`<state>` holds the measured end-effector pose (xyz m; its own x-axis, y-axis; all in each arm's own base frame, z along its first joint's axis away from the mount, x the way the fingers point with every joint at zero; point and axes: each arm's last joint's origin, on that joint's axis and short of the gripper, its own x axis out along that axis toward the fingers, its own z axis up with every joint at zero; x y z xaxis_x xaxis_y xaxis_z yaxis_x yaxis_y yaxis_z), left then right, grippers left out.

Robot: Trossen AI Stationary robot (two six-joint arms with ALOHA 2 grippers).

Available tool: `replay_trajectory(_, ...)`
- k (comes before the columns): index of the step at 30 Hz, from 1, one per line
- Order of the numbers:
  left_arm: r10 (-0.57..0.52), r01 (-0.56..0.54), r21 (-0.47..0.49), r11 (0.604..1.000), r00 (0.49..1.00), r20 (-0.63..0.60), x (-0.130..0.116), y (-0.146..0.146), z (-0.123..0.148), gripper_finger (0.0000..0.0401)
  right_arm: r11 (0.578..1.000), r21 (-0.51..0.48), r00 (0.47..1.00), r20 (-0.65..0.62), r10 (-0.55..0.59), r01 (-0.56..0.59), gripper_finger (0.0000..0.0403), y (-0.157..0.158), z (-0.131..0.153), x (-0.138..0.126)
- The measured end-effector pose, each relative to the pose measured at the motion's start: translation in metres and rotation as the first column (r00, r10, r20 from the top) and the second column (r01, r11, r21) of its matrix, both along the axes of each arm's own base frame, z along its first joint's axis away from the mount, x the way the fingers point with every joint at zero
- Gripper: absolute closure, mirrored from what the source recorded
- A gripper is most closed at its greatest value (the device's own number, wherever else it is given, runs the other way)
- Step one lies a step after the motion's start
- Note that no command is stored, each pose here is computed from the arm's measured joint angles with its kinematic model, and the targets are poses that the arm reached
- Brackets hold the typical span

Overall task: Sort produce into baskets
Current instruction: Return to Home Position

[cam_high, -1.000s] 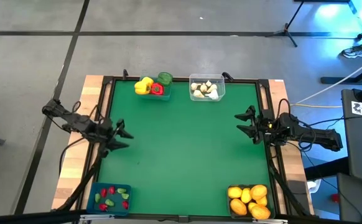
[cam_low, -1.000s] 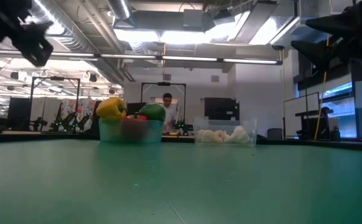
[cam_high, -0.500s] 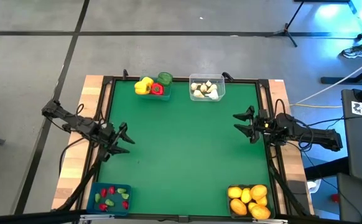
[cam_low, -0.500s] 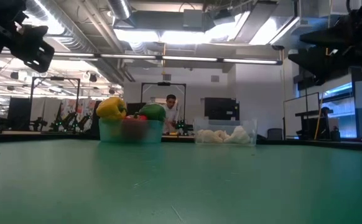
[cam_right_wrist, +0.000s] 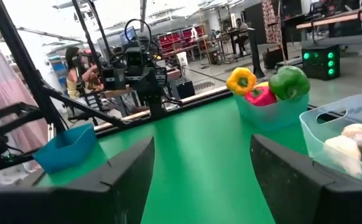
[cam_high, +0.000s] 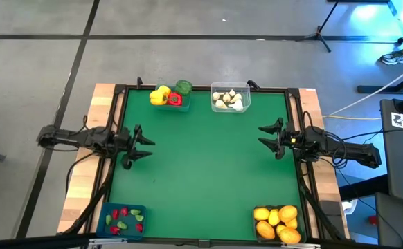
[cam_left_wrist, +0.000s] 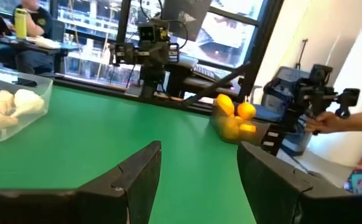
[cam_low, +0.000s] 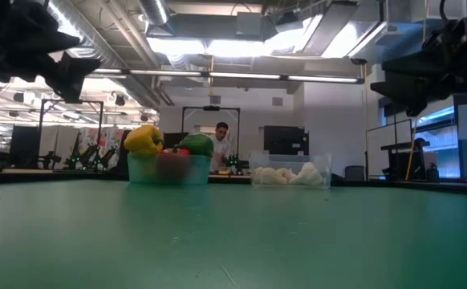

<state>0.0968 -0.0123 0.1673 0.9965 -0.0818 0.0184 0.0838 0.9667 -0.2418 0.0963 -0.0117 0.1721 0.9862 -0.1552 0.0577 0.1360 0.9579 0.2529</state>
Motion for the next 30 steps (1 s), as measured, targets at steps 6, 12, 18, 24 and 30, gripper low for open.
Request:
replay_trajectory(6, 0.085, -0.084, 0.019, 0.996, 0.996, -0.006, 0.001, 0.012, -0.001, 0.0193, 1.0, -0.026, 1.0, -0.004, -0.002, 0.001, 0.0142, 0.0, 0.0, 0.0)
replay_trajectory(12, 0.101, -0.101, 0.005, 0.995, 0.995, -0.005, 0.001, 0.015, 0.0, 0.0193, 0.997, -0.069, 1.0, -0.011, -0.021, 0.02, 0.0142, 0.0, 0.0, 0.0)
replay_trajectory(18, 0.103, -0.103, 0.047, 0.994, 0.995, -0.004, 0.001, 0.015, -0.001, 0.0193, 0.995, -0.073, 0.997, -0.011, -0.074, 0.073, 0.0142, -0.002, 0.0, 0.0)
replay_trajectory(24, 0.103, -0.103, -0.006, 0.995, 0.995, -0.008, 0.001, 0.015, -0.001, 0.0193, 0.994, -0.072, 0.996, -0.019, -0.087, 0.085, 0.0142, -0.002, -0.001, 0.0)
replay_trajectory(30, 0.103, -0.103, -0.045, 0.994, 0.995, -0.012, 0.001, 0.015, -0.001, 0.0193, 0.993, -0.071, 0.996, -0.012, -0.093, 0.092, 0.0142, -0.003, 0.0, 0.0)
